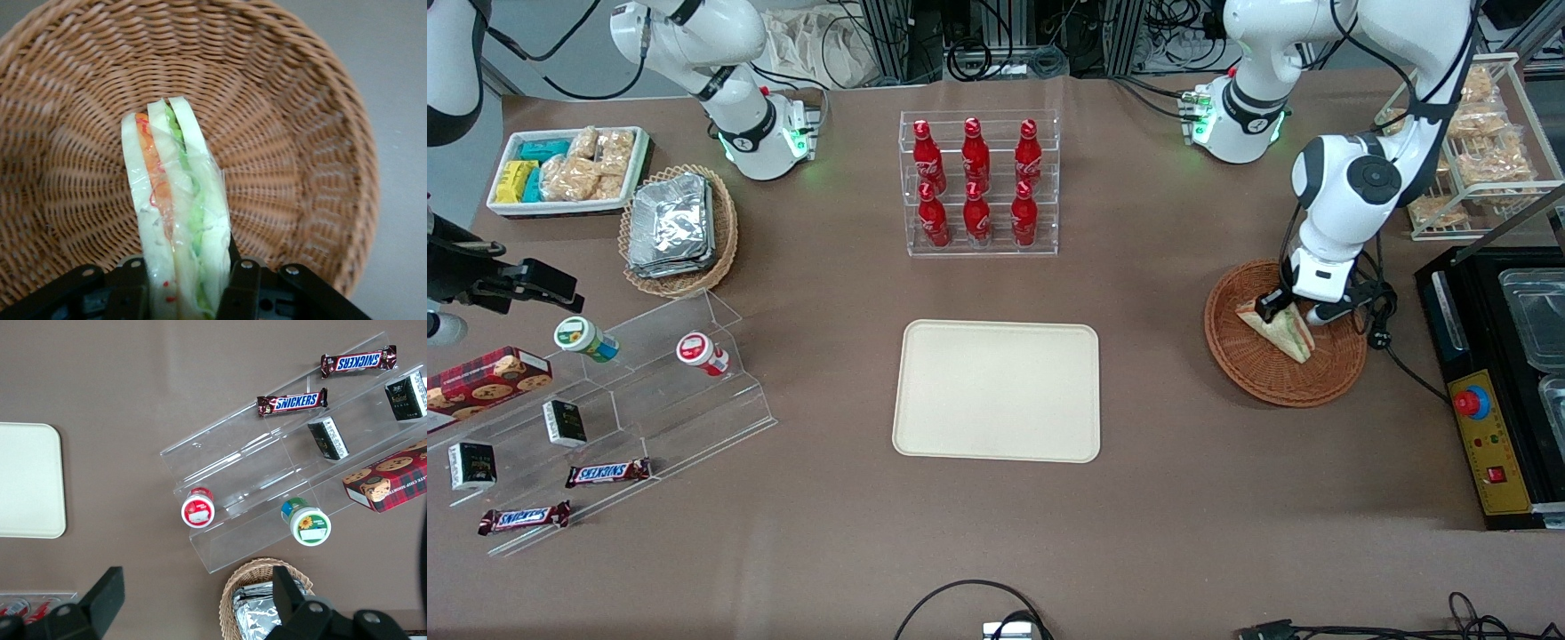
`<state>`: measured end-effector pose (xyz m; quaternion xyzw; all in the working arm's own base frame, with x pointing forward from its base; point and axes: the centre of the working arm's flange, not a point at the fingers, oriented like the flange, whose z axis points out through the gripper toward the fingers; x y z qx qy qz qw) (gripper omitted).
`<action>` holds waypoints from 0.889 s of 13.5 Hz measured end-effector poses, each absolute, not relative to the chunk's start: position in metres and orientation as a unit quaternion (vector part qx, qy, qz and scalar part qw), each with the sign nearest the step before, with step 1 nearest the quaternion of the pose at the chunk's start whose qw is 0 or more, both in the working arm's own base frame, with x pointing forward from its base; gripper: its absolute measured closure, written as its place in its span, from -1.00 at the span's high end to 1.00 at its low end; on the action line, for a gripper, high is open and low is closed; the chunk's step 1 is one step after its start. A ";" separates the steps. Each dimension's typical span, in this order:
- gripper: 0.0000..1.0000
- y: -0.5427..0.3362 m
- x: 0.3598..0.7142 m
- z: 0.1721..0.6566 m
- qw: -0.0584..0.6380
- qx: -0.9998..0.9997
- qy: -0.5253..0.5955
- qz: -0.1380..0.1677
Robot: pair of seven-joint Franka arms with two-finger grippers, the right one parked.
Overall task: Place sandwich from basket to tray
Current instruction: 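Lift the sandwich and carry it toward the cream tray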
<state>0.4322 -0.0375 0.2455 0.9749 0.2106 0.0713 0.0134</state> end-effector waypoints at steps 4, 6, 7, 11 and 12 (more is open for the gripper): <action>-0.59 -0.073 0.445 0.292 -0.008 0.990 0.129 0.064; -0.59 -0.091 0.454 0.323 -0.016 0.994 0.087 0.066; -0.59 -0.105 0.458 0.335 -0.018 0.995 0.070 0.069; -0.59 -0.182 0.466 0.357 -0.007 0.996 -0.003 0.090; -0.59 -0.201 0.468 0.357 -0.001 0.996 -0.019 0.091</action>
